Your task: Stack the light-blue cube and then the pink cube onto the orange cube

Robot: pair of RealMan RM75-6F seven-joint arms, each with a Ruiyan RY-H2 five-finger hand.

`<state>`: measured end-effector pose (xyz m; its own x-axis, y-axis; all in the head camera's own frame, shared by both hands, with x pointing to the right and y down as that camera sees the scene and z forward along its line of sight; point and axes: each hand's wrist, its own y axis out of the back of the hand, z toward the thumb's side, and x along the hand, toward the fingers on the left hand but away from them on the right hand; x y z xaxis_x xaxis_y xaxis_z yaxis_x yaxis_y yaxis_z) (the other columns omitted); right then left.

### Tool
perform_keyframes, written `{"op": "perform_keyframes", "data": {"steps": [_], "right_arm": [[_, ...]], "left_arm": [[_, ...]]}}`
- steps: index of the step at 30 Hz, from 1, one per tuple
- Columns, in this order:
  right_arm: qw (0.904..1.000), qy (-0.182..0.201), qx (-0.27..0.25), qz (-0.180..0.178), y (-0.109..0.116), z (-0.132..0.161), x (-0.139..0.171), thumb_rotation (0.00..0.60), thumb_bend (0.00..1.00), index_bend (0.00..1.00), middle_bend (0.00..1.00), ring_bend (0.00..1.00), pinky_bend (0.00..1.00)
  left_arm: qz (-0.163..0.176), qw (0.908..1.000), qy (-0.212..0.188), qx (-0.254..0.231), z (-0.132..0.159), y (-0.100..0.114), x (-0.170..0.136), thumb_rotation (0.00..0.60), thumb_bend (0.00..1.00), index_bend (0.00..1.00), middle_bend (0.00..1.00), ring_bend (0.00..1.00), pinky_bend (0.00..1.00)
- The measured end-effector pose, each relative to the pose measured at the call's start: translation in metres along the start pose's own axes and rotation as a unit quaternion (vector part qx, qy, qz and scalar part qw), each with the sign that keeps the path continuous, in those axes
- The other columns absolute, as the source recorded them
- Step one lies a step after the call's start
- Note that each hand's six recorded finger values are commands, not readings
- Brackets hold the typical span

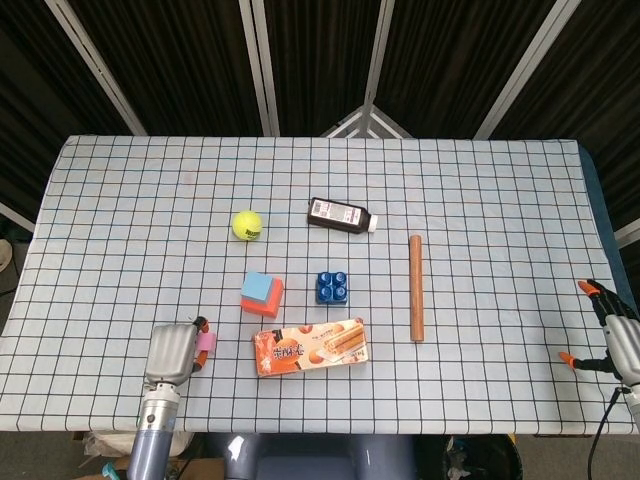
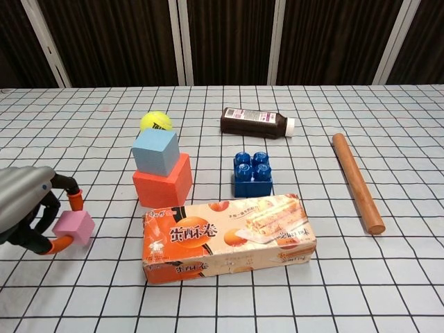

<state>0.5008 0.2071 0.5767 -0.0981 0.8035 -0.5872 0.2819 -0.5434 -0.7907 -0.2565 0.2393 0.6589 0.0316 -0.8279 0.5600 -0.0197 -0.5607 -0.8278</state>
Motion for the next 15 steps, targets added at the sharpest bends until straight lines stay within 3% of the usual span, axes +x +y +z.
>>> {"op": "perform_keyframes", "data": {"steps": [6,15], "right_arm": [[1.0,0.002,0.0,0.0,0.0,0.001,0.0,0.6,0.07,0.0,0.04,0.05,0.14],[1.0,0.001,0.0,0.0,0.0,0.001,0.001,0.6,0.07,0.0,0.04,0.05,0.14]], "left_arm": [[0.017,0.9997,-0.007,-0.018,-0.002,0.026,-0.003,0.6,0.34,0.45,0.78,0.77,0.83],[-0.003,0.9979,-0.027,-0.058,-0.002,0.08,0.012,0.6,0.34,0.45,0.78,0.77,0.83]]}}
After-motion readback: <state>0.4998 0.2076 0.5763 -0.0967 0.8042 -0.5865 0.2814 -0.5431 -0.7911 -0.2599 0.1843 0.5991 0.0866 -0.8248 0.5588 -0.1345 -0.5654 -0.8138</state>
